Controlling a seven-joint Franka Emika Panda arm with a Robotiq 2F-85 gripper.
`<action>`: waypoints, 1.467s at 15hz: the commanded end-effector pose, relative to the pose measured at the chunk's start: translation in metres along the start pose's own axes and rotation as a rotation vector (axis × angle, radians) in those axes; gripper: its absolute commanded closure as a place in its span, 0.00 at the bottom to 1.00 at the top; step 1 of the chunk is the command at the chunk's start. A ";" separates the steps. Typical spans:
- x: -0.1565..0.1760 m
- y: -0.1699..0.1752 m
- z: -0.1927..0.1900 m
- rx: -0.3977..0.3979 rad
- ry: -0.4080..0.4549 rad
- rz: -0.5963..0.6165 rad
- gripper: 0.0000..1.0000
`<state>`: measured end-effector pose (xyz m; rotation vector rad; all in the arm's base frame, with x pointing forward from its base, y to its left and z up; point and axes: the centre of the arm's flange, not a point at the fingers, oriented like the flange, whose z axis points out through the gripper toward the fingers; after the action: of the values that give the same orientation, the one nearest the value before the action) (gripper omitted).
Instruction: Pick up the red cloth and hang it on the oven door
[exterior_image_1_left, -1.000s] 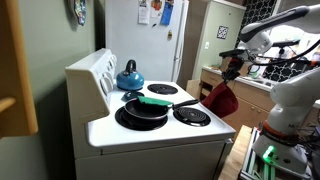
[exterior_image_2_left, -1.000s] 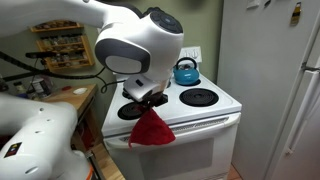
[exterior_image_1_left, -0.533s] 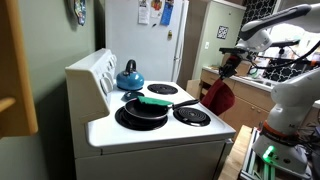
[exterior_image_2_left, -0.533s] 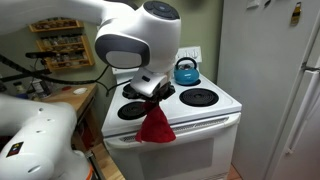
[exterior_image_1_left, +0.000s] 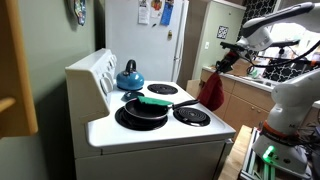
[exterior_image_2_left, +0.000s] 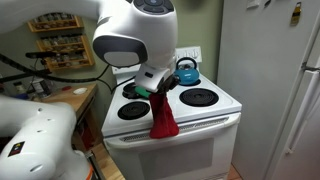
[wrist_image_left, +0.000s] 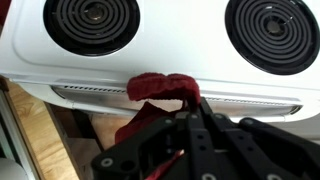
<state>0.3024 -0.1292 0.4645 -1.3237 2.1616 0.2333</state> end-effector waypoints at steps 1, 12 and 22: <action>0.000 -0.007 0.004 0.056 -0.058 0.031 0.99; 0.026 -0.021 0.042 -0.004 -0.151 0.211 0.99; 0.037 -0.020 0.053 -0.046 -0.125 0.242 0.96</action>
<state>0.3285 -0.1437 0.4035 -1.0405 2.2182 0.4520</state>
